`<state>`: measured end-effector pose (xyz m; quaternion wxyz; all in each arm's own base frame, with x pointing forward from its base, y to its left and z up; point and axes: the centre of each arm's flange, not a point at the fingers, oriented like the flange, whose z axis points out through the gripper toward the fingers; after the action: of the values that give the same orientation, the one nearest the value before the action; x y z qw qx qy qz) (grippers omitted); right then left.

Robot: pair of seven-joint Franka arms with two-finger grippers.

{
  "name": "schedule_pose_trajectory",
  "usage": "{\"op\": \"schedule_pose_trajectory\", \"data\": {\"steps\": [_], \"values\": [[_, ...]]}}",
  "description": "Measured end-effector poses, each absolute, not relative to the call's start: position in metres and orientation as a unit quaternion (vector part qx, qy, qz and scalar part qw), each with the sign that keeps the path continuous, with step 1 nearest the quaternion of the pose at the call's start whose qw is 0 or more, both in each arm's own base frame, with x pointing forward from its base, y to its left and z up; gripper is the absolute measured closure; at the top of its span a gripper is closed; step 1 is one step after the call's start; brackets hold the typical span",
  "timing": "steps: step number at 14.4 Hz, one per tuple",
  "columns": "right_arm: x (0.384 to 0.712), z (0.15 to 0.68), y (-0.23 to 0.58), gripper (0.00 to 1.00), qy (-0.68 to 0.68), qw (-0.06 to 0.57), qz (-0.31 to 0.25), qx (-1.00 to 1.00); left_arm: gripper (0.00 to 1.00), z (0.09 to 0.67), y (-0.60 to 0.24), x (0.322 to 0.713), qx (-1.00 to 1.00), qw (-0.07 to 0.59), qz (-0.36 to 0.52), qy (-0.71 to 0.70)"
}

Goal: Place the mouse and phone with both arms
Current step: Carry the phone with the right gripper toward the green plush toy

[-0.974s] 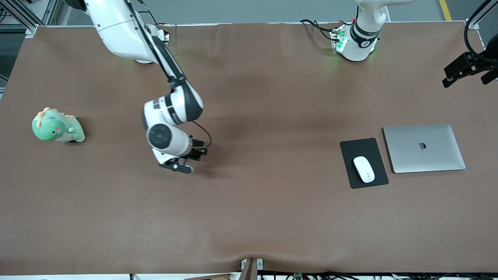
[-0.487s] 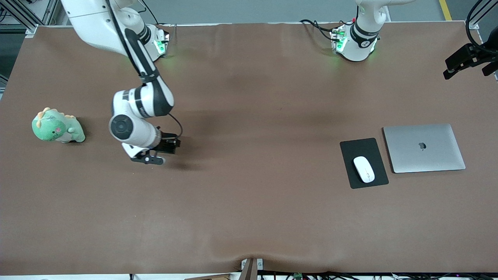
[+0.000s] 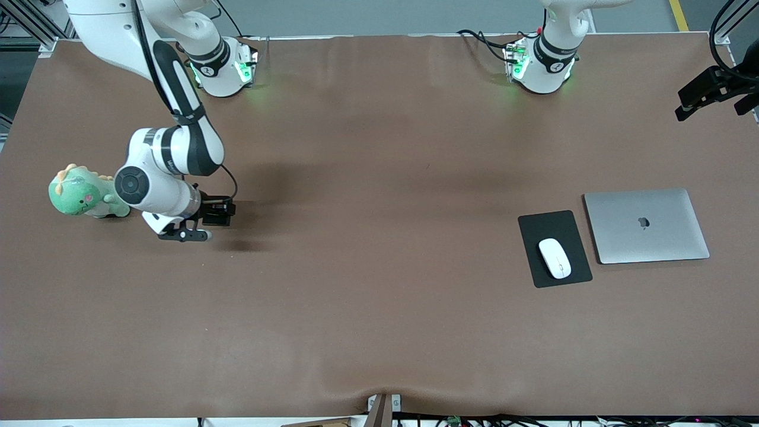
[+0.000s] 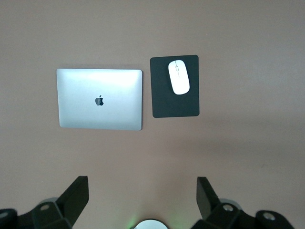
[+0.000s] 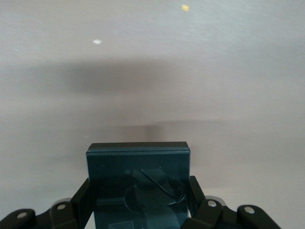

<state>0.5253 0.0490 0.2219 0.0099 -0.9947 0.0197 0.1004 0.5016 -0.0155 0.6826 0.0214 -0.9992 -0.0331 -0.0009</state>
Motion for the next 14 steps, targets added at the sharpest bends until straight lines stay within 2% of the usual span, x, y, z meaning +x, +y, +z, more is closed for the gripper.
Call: {"op": "schedule_pose_trajectory", "data": {"steps": [7, 14], "values": [[0.485, 0.194, -0.06, 0.2, 0.01, -0.009, 0.068, -0.998, 0.0, 0.677, -0.043, 0.504, -0.999, 0.024, 0.003, -0.047], [0.458, 0.174, -0.074, 0.2, 0.011, -0.022, 0.053, -0.998, 0.0, 0.677, -0.058, 0.503, -0.999, 0.025, 0.002, -0.043]]}}
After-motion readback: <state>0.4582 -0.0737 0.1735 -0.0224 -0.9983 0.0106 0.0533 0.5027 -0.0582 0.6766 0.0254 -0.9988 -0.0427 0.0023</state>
